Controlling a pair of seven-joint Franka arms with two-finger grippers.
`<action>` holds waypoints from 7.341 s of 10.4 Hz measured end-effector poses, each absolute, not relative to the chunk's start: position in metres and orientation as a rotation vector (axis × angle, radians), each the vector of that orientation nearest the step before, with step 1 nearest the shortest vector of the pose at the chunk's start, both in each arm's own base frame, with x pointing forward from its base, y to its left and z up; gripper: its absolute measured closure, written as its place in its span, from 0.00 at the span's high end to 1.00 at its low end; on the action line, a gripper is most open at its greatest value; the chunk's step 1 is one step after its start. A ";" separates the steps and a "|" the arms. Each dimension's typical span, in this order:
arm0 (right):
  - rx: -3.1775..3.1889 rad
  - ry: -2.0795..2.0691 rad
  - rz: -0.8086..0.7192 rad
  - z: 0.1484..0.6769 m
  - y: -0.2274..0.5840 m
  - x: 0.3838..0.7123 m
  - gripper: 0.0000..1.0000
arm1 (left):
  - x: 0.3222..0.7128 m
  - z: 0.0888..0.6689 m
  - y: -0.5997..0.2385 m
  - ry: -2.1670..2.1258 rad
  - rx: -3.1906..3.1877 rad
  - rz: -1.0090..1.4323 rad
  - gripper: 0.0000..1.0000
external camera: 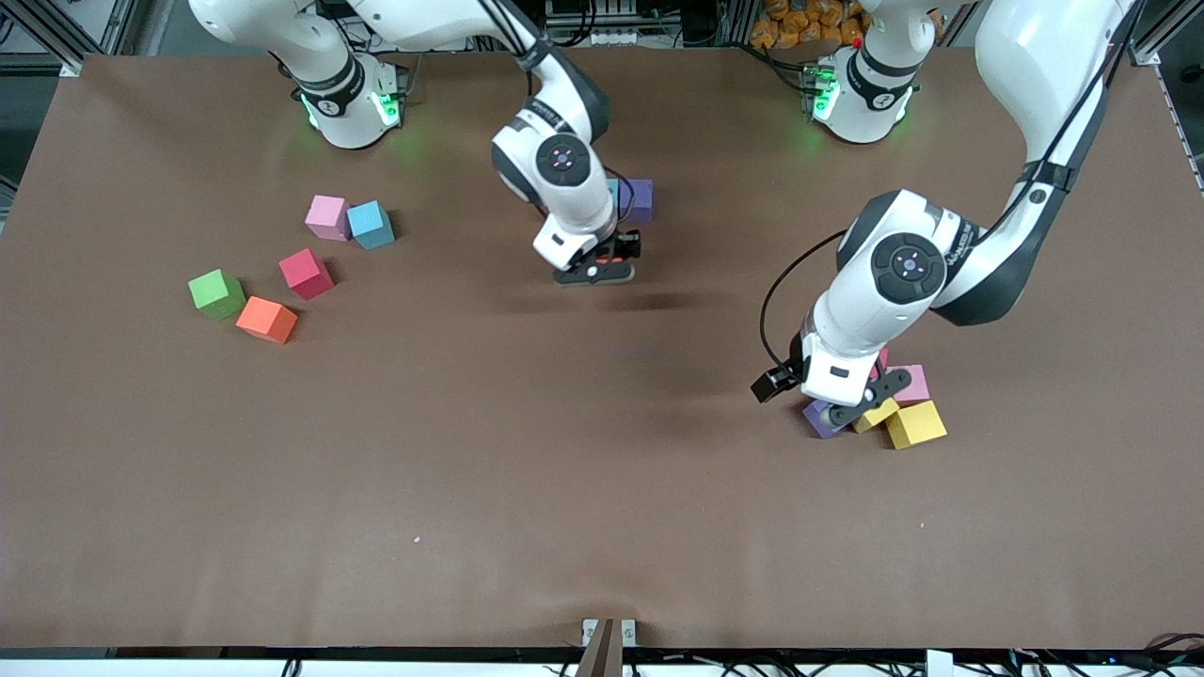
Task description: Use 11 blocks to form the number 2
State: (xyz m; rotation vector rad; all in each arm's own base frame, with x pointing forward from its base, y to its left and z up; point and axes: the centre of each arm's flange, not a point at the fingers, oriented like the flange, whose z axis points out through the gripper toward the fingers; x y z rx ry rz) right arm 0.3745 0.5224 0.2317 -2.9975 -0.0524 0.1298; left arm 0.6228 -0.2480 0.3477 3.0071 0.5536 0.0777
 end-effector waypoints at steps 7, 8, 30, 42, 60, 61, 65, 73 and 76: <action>-3.018 -0.063 0.165 0.197 0.559 0.328 0.57 | 0.648 0.328 -0.178 -0.660 3.024 0.058 1.00; -3.009 -0.046 0.155 0.197 0.564 0.330 0.57 | 0.649 0.321 -0.170 -0.782 2.991 0.043 1.00; -3.043 -0.032 0.192 0.182 0.557 0.322 0.57 | 0.648 0.213 -0.138 -1.221 2.882 -0.080 1.00; -3.034 -0.002 0.177 0.184 0.556 0.326 0.57 | 0.646 0.208 -0.150 -1.261 2.877 -0.070 0.80; -3.023 -0.001 0.164 0.183 0.558 0.323 0.67 | 0.628 0.228 -0.251 -0.656 3.073 0.012 0.56; -3.023 -0.002 0.165 0.182 0.558 0.323 0.81 | 0.627 0.229 -0.254 -0.626 3.078 0.015 0.56; -3.025 -0.010 0.174 0.186 0.560 0.321 1.00 | 0.628 0.231 -0.255 -0.604 3.081 0.019 0.57; -3.077 0.047 0.253 0.323 0.482 0.405 1.00 | 0.612 0.239 -0.296 -0.304 3.112 0.032 0.56; -3.164 -0.077 0.269 0.331 0.388 0.473 1.00 | 0.579 0.243 -0.345 -0.019 3.167 -0.029 0.58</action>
